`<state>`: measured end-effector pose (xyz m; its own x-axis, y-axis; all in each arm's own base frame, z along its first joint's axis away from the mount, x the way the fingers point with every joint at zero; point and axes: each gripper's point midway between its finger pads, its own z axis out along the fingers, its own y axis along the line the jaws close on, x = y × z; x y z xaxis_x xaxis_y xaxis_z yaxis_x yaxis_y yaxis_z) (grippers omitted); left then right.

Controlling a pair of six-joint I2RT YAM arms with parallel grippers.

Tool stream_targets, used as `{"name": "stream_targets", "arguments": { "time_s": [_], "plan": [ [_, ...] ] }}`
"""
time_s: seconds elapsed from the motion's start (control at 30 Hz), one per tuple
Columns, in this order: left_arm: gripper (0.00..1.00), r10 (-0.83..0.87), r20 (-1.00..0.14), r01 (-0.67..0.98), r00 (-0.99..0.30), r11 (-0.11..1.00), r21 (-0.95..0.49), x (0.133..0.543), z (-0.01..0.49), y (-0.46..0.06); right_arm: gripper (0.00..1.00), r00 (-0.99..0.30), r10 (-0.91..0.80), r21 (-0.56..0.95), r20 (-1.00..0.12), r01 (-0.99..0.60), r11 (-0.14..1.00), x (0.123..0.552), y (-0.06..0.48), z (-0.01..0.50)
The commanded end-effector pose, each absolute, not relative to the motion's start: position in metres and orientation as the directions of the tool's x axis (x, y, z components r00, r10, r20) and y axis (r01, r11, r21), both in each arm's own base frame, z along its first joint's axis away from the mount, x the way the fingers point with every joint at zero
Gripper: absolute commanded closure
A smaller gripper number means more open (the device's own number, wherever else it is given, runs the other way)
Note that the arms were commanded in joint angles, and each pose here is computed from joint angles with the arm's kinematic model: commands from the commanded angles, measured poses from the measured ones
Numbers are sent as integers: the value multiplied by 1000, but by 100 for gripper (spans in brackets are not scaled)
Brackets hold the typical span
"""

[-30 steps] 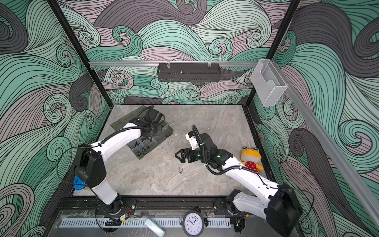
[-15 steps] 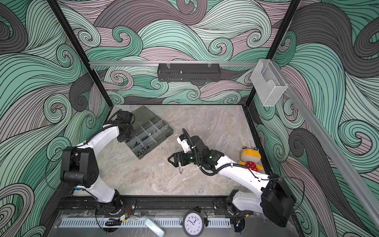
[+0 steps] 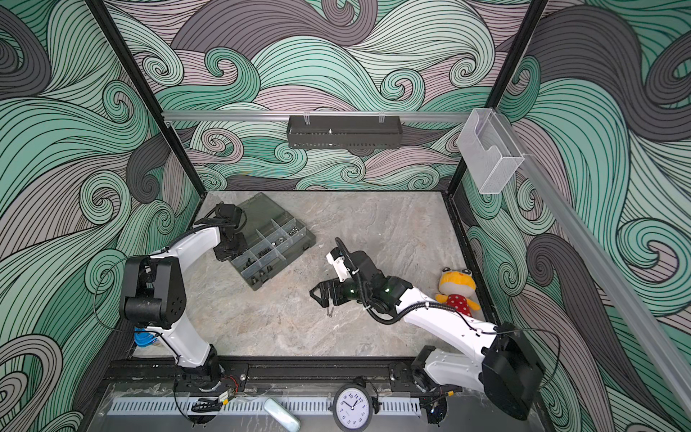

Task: Sort the screws and nuts into containers
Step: Place the screw into the container, then pick up the screw from the bottom-center of the table.

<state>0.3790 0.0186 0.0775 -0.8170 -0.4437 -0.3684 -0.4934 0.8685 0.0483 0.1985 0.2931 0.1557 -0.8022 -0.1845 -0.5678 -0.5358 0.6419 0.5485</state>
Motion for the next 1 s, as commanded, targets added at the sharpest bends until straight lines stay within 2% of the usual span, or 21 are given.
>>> {"name": "stream_targets", "arguments": {
  "time_s": [0.0,0.13,0.23,0.33,0.4,0.47,0.6,0.77,0.83,0.97],
  "plan": [
    [83,-434,-416,-495,-799,868,45,384,93,23,1,-800,-173,543,-575,-531,651,198,289,155],
    [82,-419,-434,-473,-798,881,18,386,101,19,0,-799,-171,539,-576,-529,655,197,286,155],
    [82,-326,-468,-350,-822,936,-37,388,116,-9,0,-803,-170,533,-571,-520,668,195,281,152],
    [81,-133,-488,-94,-863,990,-104,377,134,-65,0,-823,-155,524,-547,-480,703,193,270,140],
    [80,-2,-487,92,-873,982,-167,361,139,-107,0,-844,-137,529,-519,-443,724,190,260,129],
    [80,87,-473,209,-877,955,-211,340,139,-144,0,-865,-111,536,-490,-399,744,187,248,117],
    [80,181,-365,272,-913,938,-213,299,118,-189,0,-897,-61,529,-439,-312,789,180,221,100],
    [78,210,-113,235,-971,930,-284,241,94,-246,0,-913,-39,499,-406,-257,828,168,193,81],
    [75,186,-81,202,-979,937,-285,228,87,-267,0,-911,-59,496,-409,-276,823,163,190,80],
    [75,82,-97,112,-992,926,-360,227,77,-303,1,-904,-104,481,-414,-315,818,156,187,81]
  ]
}}
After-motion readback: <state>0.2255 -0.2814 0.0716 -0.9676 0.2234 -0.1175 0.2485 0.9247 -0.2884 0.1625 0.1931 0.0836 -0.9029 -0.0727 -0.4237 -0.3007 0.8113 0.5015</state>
